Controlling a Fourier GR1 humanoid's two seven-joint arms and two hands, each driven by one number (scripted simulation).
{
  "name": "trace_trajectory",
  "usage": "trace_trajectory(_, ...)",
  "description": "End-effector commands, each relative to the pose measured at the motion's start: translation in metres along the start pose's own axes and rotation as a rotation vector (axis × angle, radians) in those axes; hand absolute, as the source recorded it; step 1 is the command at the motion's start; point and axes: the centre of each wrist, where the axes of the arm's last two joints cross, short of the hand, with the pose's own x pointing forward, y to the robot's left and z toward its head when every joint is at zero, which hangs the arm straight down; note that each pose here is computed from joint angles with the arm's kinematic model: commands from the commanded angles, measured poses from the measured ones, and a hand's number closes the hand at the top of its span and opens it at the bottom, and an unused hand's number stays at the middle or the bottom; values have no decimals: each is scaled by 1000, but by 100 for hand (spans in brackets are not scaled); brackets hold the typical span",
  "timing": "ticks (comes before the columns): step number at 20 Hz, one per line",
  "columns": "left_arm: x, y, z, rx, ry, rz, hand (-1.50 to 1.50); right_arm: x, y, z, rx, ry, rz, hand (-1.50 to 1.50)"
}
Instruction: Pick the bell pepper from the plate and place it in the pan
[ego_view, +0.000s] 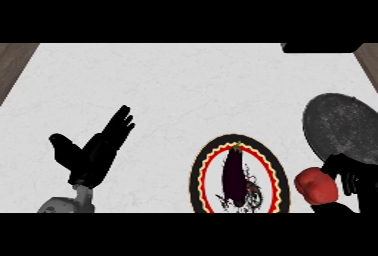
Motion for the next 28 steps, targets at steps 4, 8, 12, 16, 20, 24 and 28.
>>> trace_trajectory(4,2,-4,-7,-13,4,2,0,-71,15,-45,-209,76,25,150)
trace_trajectory(8,-9,-5,-6,-32,-9,-7,0,-104,10,-74,-276,113,-12,150)
trace_trajectory(12,9,-8,-9,-36,-4,-21,0,-138,19,-98,-266,128,-23,150)
trace_trajectory(16,-12,4,-6,-23,3,13,0,-168,13,-107,-287,111,-36,150)
trace_trajectory(20,-7,-10,-11,-37,-1,-23,0,-173,22,-136,-292,110,-33,150)
trace_trajectory(24,5,-15,-19,-74,-4,-25,0,-195,13,-123,-17,317,139,-150)
trace_trajectory(28,14,-15,-7,-72,-16,-1,0,-203,20,-116,4,304,42,-150)
